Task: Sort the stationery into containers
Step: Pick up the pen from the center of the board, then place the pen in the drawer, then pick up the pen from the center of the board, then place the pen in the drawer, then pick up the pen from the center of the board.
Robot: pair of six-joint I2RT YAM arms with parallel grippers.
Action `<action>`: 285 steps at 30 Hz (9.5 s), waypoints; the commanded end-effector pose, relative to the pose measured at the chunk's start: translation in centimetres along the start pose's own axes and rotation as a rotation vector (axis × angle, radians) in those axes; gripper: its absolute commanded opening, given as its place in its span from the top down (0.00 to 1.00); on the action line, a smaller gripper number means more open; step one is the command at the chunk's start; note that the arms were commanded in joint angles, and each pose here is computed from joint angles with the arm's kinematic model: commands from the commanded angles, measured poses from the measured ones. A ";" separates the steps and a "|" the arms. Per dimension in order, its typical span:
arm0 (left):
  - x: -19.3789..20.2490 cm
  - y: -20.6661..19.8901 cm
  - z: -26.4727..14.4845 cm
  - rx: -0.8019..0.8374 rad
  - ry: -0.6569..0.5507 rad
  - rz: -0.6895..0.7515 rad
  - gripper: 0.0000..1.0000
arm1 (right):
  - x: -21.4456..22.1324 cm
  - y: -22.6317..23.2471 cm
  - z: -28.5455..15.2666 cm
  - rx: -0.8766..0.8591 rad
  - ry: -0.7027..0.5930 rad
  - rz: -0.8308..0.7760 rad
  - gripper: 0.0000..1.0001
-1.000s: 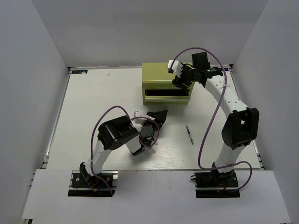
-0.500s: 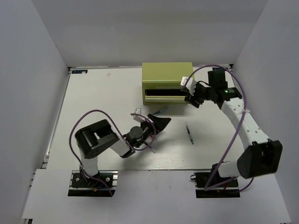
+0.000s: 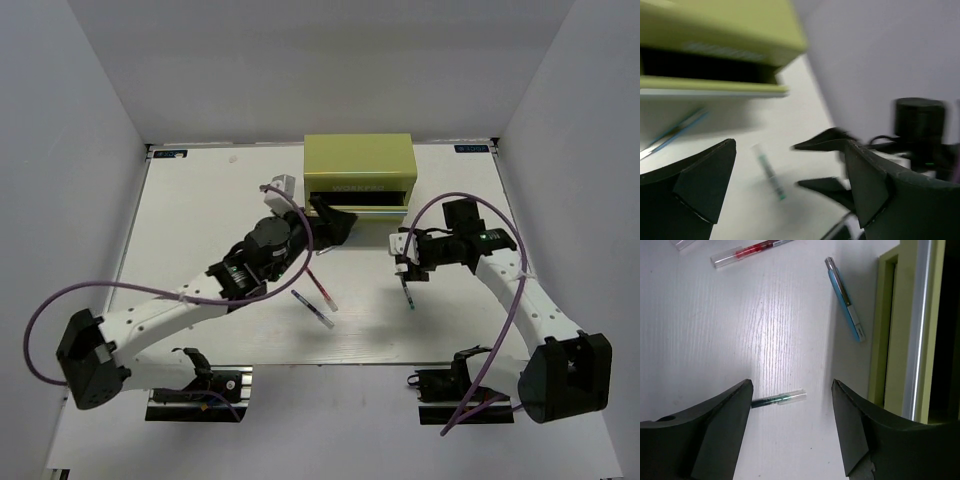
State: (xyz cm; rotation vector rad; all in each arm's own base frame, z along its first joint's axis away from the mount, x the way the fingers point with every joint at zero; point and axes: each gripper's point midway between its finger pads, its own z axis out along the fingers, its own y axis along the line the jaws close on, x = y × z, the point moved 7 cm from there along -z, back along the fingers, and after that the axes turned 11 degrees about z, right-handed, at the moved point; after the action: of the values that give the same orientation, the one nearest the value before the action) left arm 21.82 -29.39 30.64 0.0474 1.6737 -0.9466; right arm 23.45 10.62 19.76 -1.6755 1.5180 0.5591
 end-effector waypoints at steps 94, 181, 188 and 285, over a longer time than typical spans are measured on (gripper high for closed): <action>15.0 10.7 -6.9 -0.846 0.590 -0.540 0.18 | -7.3 -16.8 3.1 0.259 0.227 -0.145 1.00; -0.7 3.7 3.2 0.279 0.181 1.347 0.99 | -1.9 -3.5 -1.1 0.443 0.009 0.394 0.10; -1.4 5.7 9.2 0.285 0.214 1.461 1.00 | -1.9 -3.2 -1.8 0.469 0.004 0.382 0.10; 1.3 14.2 -15.7 -0.632 0.114 -0.049 0.05 | -1.6 9.0 21.2 -0.006 0.453 0.731 0.90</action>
State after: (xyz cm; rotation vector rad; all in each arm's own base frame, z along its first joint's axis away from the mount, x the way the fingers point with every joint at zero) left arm 16.02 -11.21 22.61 -0.3606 1.9987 -0.4380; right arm 20.96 30.63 7.63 -1.1488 2.3617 0.5028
